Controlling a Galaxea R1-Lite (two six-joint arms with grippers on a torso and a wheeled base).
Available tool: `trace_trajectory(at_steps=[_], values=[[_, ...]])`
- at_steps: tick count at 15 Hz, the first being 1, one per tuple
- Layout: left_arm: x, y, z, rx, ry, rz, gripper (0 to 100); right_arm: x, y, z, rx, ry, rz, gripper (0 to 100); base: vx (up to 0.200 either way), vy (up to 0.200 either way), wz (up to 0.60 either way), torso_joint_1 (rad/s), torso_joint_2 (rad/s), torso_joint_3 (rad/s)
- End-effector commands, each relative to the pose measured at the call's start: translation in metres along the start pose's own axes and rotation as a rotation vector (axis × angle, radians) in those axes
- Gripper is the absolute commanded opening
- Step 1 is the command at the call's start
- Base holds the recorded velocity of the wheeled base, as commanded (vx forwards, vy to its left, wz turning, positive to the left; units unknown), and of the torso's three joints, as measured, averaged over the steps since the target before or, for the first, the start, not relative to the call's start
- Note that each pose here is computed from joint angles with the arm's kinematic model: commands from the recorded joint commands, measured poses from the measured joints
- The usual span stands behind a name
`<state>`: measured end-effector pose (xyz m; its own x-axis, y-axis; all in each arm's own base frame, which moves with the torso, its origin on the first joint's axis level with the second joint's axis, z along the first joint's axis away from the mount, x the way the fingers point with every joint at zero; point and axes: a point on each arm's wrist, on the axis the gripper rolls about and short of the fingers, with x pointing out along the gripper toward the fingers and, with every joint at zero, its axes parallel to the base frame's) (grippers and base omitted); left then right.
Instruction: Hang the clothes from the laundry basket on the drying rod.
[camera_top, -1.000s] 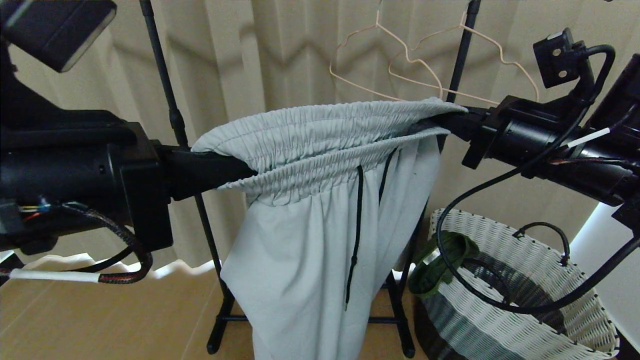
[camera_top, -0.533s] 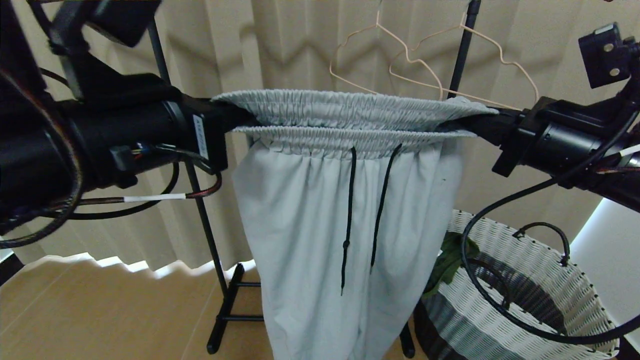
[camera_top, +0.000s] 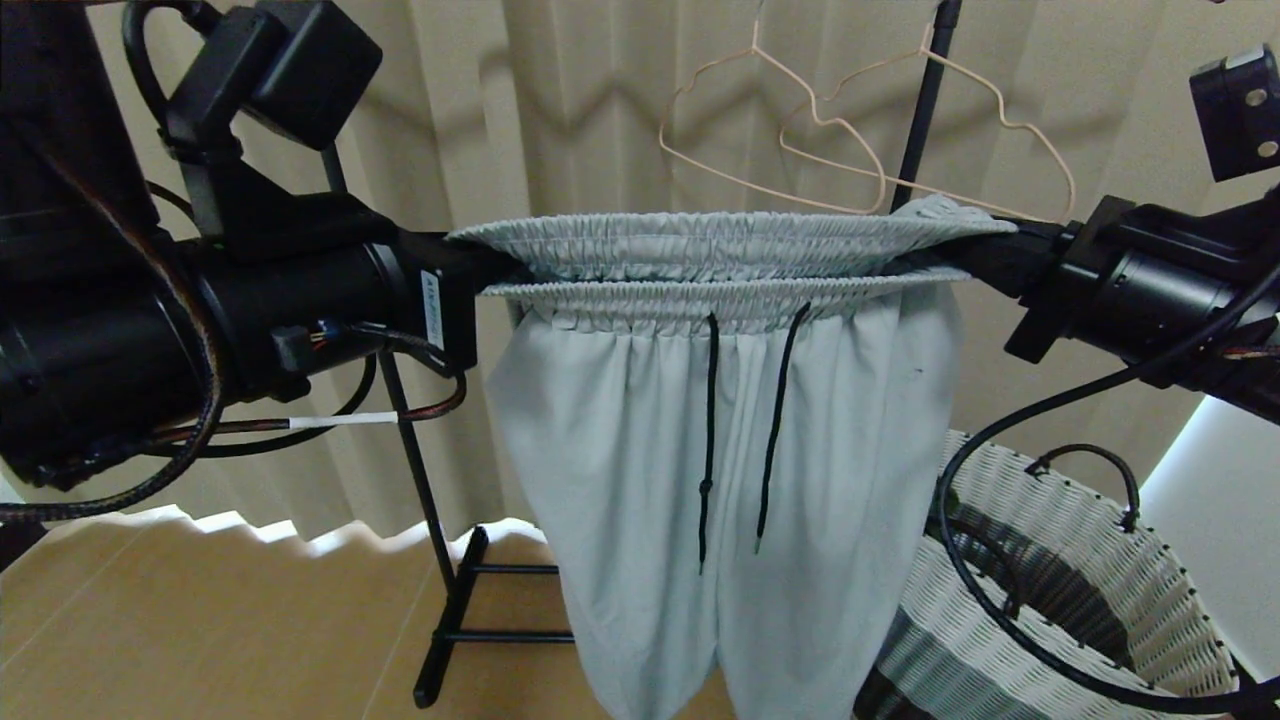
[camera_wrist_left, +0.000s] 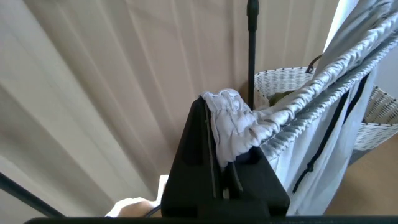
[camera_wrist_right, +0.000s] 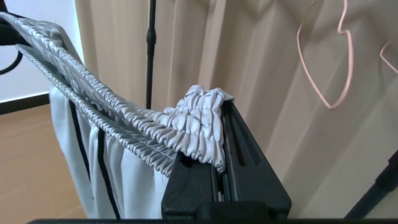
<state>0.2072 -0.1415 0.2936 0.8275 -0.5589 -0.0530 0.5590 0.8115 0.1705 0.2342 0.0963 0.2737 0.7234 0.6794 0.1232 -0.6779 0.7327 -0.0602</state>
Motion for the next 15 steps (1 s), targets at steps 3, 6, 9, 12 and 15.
trace_trajectory(at_steps=[3,6,9,12,15], values=[[-0.002,0.001,0.003,-0.001,-0.015,0.001,0,-0.001,0.000,0.001,-0.001,-0.002,0.001,0,0.000,0.000,0.00,0.000,0.00,0.000],[-0.002,0.002,0.004,-0.001,-0.015,0.006,0,-0.001,0.001,0.001,-0.003,-0.003,0.002,100,0.000,0.000,0.00,0.000,0.00,0.000],[-0.001,0.005,0.002,-0.002,-0.008,0.020,0,-0.006,0.003,0.000,0.001,0.003,0.007,100,0.000,0.000,0.00,0.000,0.00,0.000],[0.003,0.025,0.001,-0.005,0.000,0.097,0,-0.019,0.019,-0.003,0.012,0.010,0.054,100,0.000,0.000,0.00,0.000,0.00,0.000],[0.008,0.040,-0.006,-0.008,0.029,0.152,0,-0.026,0.029,-0.007,0.019,0.017,0.083,100,0.000,0.000,0.00,0.000,0.00,0.000]])
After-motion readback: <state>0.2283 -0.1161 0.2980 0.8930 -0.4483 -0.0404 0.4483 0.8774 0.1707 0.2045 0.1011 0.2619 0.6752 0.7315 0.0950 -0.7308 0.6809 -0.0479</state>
